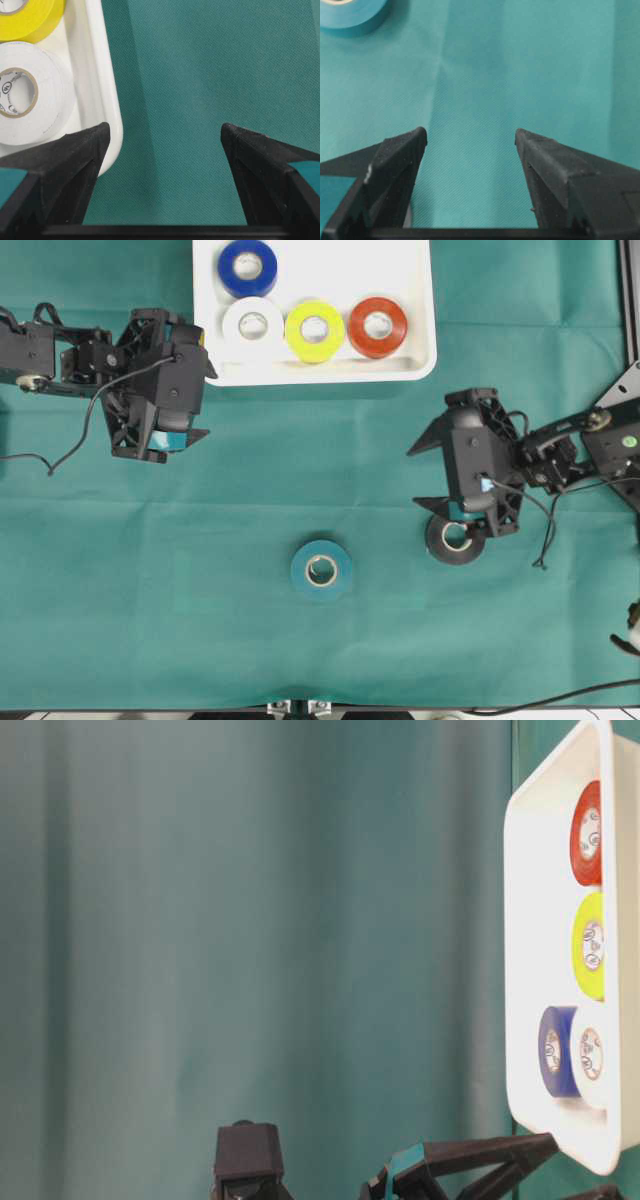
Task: Put the tape alternately from left to right into the white case.
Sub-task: 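Move the right gripper down to the black tape roll and grasp it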
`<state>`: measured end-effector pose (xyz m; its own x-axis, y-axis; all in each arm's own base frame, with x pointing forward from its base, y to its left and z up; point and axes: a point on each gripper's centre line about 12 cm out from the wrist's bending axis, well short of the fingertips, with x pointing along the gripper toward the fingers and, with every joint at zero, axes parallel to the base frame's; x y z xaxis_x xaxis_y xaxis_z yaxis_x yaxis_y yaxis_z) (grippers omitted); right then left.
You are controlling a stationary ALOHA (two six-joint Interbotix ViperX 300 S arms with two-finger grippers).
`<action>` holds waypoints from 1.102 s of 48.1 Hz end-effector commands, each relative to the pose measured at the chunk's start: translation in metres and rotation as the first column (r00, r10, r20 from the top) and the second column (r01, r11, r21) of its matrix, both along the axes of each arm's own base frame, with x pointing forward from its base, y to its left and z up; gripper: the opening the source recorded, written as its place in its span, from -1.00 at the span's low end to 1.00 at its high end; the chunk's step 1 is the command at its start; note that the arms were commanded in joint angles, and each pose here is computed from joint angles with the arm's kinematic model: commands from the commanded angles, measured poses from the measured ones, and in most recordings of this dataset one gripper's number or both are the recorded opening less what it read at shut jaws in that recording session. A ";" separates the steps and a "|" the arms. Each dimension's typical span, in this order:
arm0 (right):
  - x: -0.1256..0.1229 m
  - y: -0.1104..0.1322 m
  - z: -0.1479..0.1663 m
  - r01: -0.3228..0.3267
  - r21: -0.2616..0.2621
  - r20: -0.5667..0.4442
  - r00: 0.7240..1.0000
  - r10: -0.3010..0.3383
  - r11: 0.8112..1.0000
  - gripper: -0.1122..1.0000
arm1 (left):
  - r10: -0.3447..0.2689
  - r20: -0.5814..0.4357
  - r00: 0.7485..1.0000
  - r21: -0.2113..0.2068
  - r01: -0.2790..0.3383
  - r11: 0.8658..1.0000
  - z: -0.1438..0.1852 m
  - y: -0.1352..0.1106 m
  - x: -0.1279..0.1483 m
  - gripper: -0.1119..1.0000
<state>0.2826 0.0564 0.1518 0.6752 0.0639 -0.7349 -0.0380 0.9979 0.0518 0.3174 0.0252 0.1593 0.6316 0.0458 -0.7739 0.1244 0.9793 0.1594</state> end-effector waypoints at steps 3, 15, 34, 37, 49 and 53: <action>-0.004 0.012 0.004 -0.041 0.015 0.018 0.999 0.041 0.999 0.61 | -0.003 0.014 1.000 -0.002 0.003 1.000 0.003 -0.002 -0.001 0.45; -0.014 0.025 -0.002 -0.081 0.022 -0.004 0.997 0.081 0.996 0.61 | -0.005 0.019 1.000 -0.003 0.005 1.000 0.003 -0.003 -0.001 0.45; -0.030 0.029 -0.019 -0.109 0.012 -0.059 0.992 0.110 0.994 0.61 | -0.011 0.036 0.999 -0.007 0.012 1.000 0.004 -0.007 0.002 0.45; -0.030 0.030 -0.021 -0.106 0.017 -0.064 0.992 0.107 0.994 0.61 | 0.003 0.038 0.999 -0.019 -0.002 1.000 0.004 -0.007 0.001 0.45; -0.029 0.032 -0.037 -0.081 0.041 -0.114 0.990 0.085 0.996 0.61 | 0.033 0.020 0.999 -0.045 -0.032 0.998 -0.003 -0.007 0.000 0.45; -0.028 0.032 -0.042 -0.078 0.038 -0.131 0.988 0.082 0.996 0.61 | 0.033 0.017 0.999 -0.045 -0.032 0.998 -0.004 -0.007 0.001 0.45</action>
